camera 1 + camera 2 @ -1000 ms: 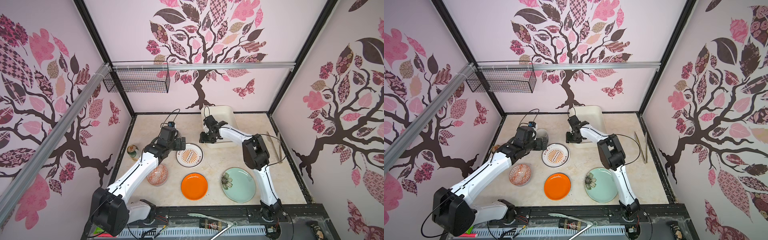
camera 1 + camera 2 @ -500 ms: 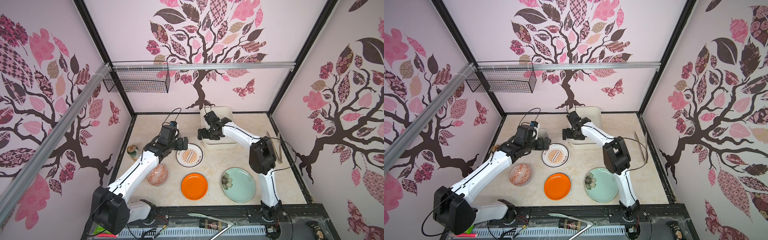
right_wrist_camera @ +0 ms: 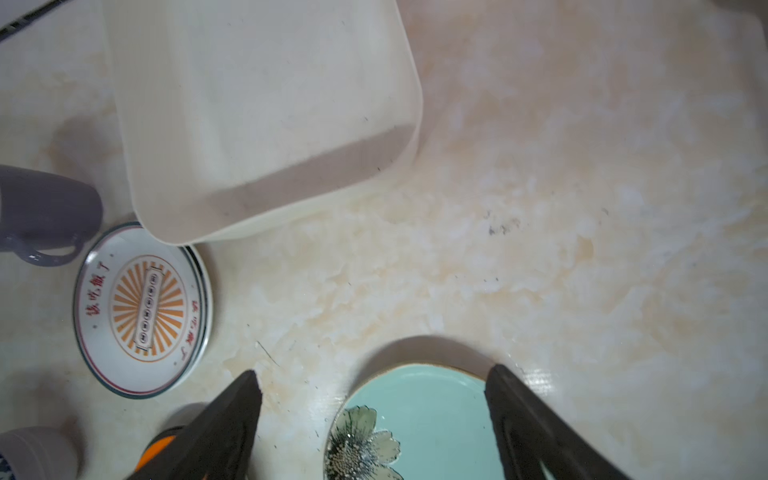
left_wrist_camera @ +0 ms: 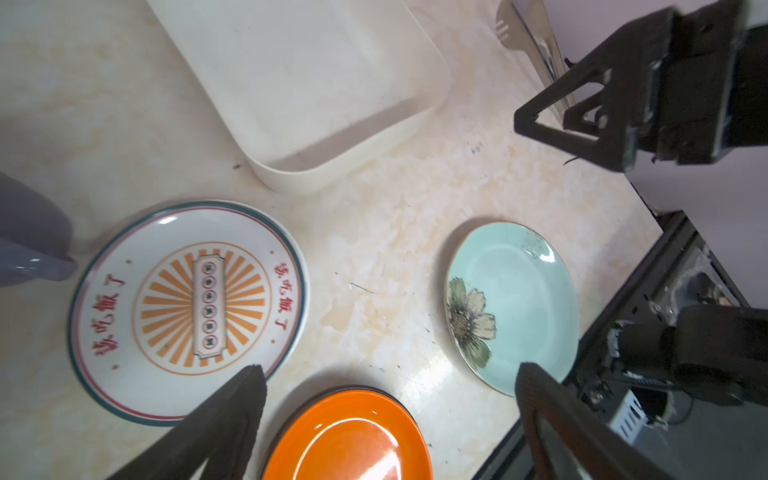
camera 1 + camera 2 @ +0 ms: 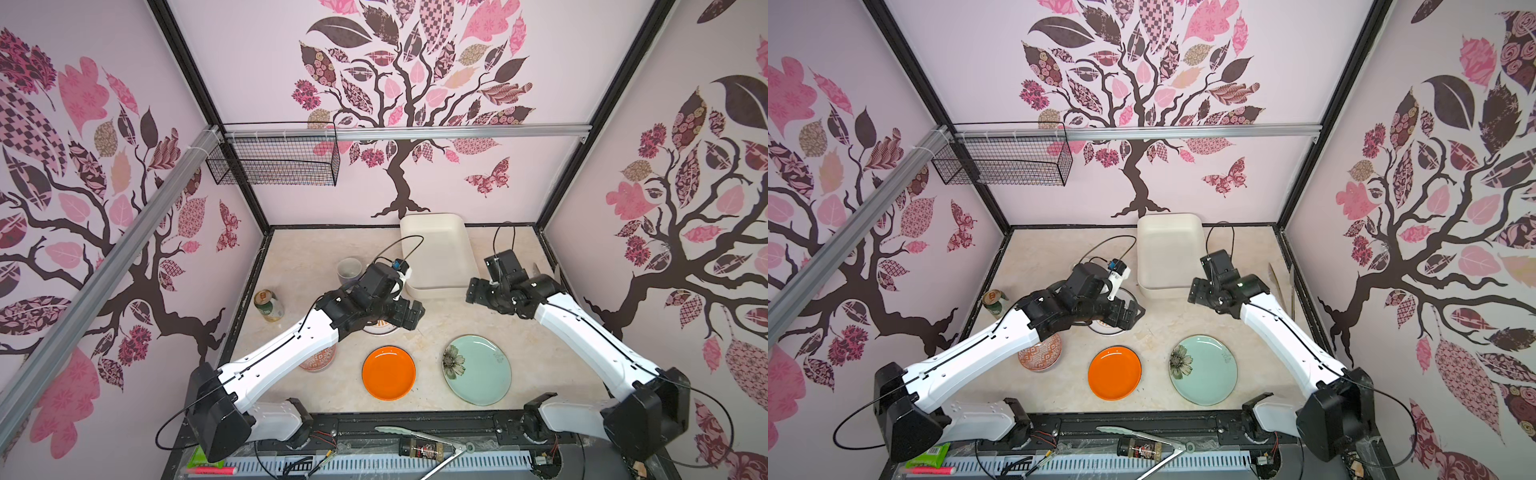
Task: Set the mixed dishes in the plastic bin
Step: 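Move both grippers down to the mint-green flower plate's near rim, then pinch the green plate rim with both grippers and tilt it upward, then open the left gripper and withdraw while the right gripper holds the plate upright, then carry the green plate with the right gripper and lower it into the bin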
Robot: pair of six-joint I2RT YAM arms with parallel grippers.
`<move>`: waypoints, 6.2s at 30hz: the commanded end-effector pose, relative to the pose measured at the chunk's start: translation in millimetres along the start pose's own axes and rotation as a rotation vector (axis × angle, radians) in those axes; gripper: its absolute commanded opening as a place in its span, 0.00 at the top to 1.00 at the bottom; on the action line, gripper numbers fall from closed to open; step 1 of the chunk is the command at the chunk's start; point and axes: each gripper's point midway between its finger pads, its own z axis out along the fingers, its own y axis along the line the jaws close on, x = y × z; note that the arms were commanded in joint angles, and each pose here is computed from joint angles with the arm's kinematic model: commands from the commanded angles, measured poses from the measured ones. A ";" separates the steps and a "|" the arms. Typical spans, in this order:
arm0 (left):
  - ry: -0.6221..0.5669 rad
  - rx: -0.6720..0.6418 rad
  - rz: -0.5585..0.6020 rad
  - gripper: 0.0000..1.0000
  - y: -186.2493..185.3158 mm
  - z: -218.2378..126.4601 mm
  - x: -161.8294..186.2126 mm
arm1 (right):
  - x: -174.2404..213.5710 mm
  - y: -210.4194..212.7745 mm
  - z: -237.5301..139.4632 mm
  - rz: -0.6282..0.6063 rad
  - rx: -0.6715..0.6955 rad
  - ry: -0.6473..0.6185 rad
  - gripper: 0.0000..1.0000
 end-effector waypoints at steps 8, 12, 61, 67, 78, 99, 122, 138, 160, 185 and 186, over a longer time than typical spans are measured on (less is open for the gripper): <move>0.191 0.131 -0.062 0.02 -24.9 32.1 51.6 | 100.7 -81.6 -0.3 0.253 0.169 0.142 0.14; 0.286 0.184 -0.074 0.02 -36.5 42.5 63.2 | 126.6 -97.5 1.8 0.349 0.202 0.183 0.13; 0.522 0.087 -0.020 0.13 -49.0 98.7 110.8 | 189.1 -68.6 61.9 0.537 -0.058 0.359 0.32; 0.528 0.067 -0.060 0.14 -37.9 108.4 105.0 | 188.2 -66.1 73.3 0.512 -0.080 0.345 0.34; 0.567 0.028 -0.126 0.20 -14.0 131.7 108.5 | 194.6 -67.5 78.8 0.492 -0.091 0.354 0.35; 0.575 -0.023 -0.155 0.41 9.8 161.8 102.9 | 203.6 -65.0 81.6 0.486 -0.164 0.355 0.41; 0.689 0.119 -0.172 0.88 -12.1 170.7 123.9 | 202.7 -50.5 88.3 0.472 -0.287 0.336 0.57; 0.665 0.139 -0.099 0.51 -21.3 148.7 107.7 | 184.4 -39.3 65.5 0.413 -0.336 0.295 1.00; 0.340 0.073 -0.112 0.31 6.8 34.7 -13.2 | 131.7 -2.7 -1.0 0.322 -0.459 0.213 1.00; 0.189 -0.092 -0.245 0.32 86.8 -31.8 -21.9 | -2.8 75.5 -56.8 0.225 -0.542 -0.023 1.00; 0.187 -0.096 -0.244 0.33 86.8 -35.2 -21.3 | -9.9 79.6 -54.6 0.221 -0.541 -0.033 1.00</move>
